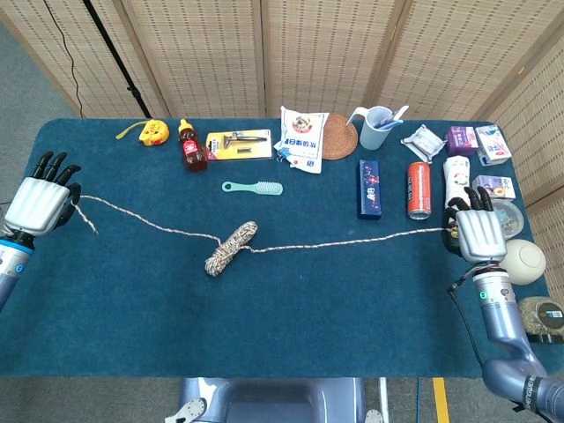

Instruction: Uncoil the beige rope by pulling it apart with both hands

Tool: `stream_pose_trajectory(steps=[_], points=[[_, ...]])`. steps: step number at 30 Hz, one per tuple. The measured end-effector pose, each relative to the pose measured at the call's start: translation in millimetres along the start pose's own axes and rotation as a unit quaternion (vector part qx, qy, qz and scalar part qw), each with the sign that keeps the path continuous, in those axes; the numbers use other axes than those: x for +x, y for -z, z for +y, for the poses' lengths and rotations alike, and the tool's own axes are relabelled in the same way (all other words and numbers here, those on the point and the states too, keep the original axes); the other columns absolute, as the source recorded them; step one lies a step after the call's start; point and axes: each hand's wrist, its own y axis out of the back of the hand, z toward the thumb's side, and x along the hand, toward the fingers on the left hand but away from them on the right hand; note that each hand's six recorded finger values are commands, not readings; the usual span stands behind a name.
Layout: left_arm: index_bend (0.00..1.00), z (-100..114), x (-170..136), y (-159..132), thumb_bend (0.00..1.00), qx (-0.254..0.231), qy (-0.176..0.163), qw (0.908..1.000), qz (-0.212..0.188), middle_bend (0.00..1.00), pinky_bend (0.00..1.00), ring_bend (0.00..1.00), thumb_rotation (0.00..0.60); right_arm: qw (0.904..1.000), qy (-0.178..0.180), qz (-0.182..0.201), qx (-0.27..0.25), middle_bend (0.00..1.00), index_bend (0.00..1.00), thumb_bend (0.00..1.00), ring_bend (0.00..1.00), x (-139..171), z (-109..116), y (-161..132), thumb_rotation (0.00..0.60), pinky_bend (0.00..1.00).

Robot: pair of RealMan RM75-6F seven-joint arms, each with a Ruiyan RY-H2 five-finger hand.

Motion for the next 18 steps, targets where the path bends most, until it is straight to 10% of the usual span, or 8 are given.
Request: stream_pose_trajectory(steps=[18], points=[[0.67, 46.0, 39.5, -136.1, 0.52, -0.07, -0.063, 0.9836, -0.154, 0.23, 0.0, 0.0, 0.6, 0.9893, -0.004, 0.128, -0.069, 0.3, 0.67, 0.48, 0.1, -6.1, 24.4, -109.3, 0.6, 0.0]])
